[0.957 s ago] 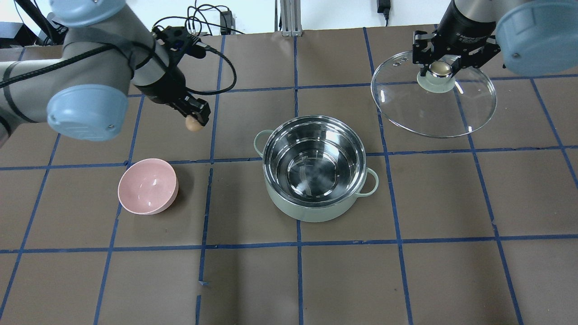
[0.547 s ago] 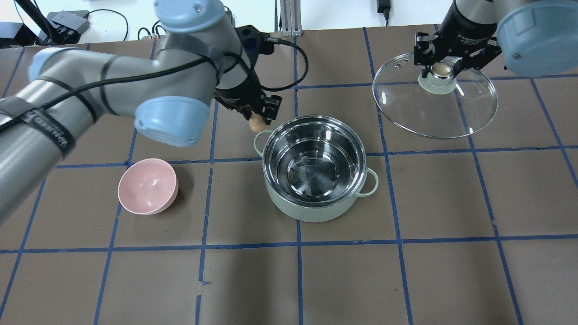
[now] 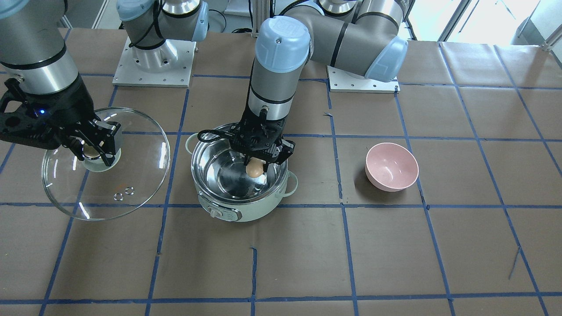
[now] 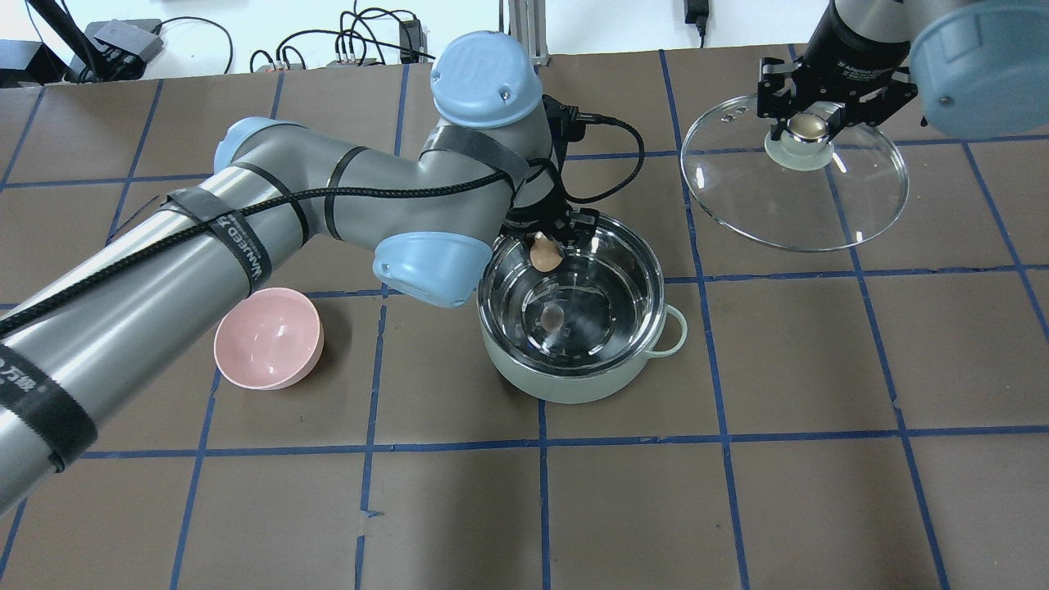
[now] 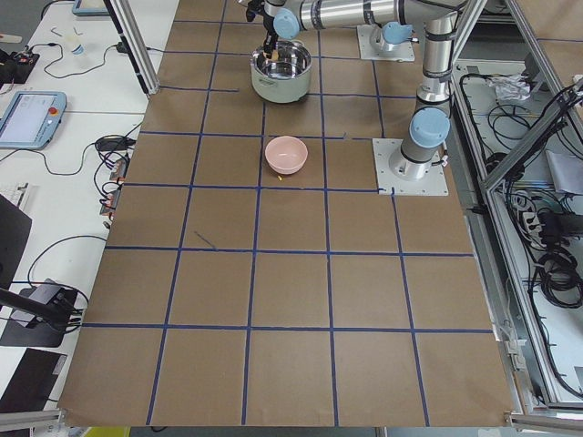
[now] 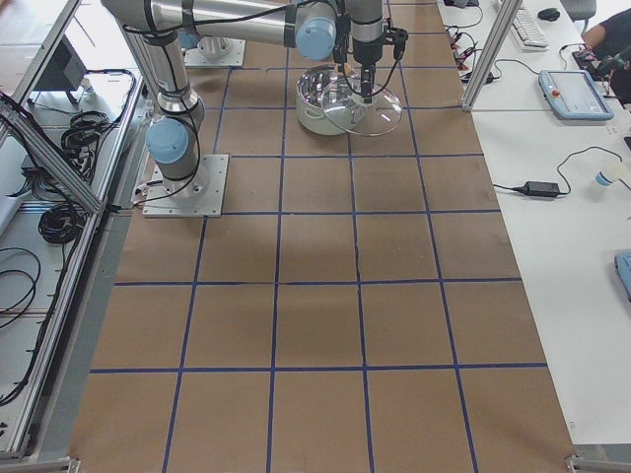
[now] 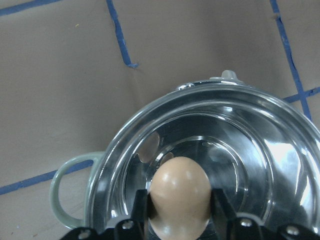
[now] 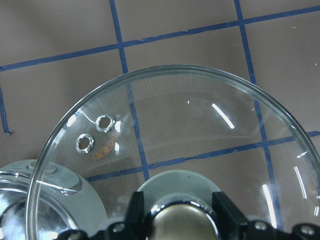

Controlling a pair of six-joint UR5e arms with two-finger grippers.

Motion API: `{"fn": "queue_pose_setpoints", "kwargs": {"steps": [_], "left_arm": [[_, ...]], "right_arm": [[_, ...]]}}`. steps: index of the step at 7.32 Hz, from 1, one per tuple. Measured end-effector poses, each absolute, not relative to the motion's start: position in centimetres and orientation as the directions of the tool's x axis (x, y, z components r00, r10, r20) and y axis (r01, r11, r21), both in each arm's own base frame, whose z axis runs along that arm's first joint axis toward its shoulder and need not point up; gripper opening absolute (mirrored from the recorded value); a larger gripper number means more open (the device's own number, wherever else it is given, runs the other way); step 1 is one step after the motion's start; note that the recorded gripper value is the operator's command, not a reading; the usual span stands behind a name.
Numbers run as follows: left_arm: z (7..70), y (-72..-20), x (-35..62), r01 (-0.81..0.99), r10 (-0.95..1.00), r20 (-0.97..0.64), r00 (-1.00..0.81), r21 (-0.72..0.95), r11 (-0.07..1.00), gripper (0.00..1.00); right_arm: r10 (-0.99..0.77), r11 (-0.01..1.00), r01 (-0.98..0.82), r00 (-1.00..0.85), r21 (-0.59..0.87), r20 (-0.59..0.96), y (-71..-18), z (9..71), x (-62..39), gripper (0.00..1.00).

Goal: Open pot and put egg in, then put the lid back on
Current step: 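Lower the egg into the pot, open the left gripper and raise it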

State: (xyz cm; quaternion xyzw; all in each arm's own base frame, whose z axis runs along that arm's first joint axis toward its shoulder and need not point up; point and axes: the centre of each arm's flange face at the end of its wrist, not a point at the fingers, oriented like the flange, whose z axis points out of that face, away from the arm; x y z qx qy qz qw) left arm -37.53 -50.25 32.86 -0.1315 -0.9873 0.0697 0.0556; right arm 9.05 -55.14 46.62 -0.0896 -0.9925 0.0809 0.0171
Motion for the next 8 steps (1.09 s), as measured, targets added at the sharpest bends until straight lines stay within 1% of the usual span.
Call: {"fn": "queue_pose_setpoints", "kwargs": {"steps": [2,4,5,6,7,8], "left_arm": [[31.0,-50.4,-39.0,0.244,0.259,0.062,-0.964,-0.178,0.953,0.19],[29.8,-50.7,-39.6,0.245,0.26,0.054,-0.964,-0.199,0.949,0.24],[29.2,-51.0,-39.8,0.244,0.26,0.054,-0.964,-0.208,0.947,0.43],[28.7,-51.3,-39.9,0.244,0.262,0.055,-0.964,-0.217,0.945,0.73],[28.4,-51.5,-40.0,0.245,0.263,0.055,-0.963,-0.225,0.943,0.76],[28.3,-51.5,-40.0,0.244,0.263,0.056,-0.963,-0.23,0.942,0.76]], "right_arm": [[0.18,0.971,0.174,-0.984,-0.162,0.02,-55.1,46.6,9.0,0.36],[0.178,0.972,0.172,-0.984,-0.162,0.02,-55.1,46.6,9.0,0.36],[0.177,0.972,0.172,-0.984,-0.161,0.02,-55.1,46.6,9.0,0.36],[0.176,0.972,0.171,-0.984,-0.16,0.021,-55.1,46.6,9.0,0.36],[0.175,0.972,0.17,-0.984,-0.16,0.02,-55.1,46.5,9.0,0.36],[0.175,0.973,0.169,-0.984,-0.159,0.02,-55.1,46.5,9.0,0.36]]}}
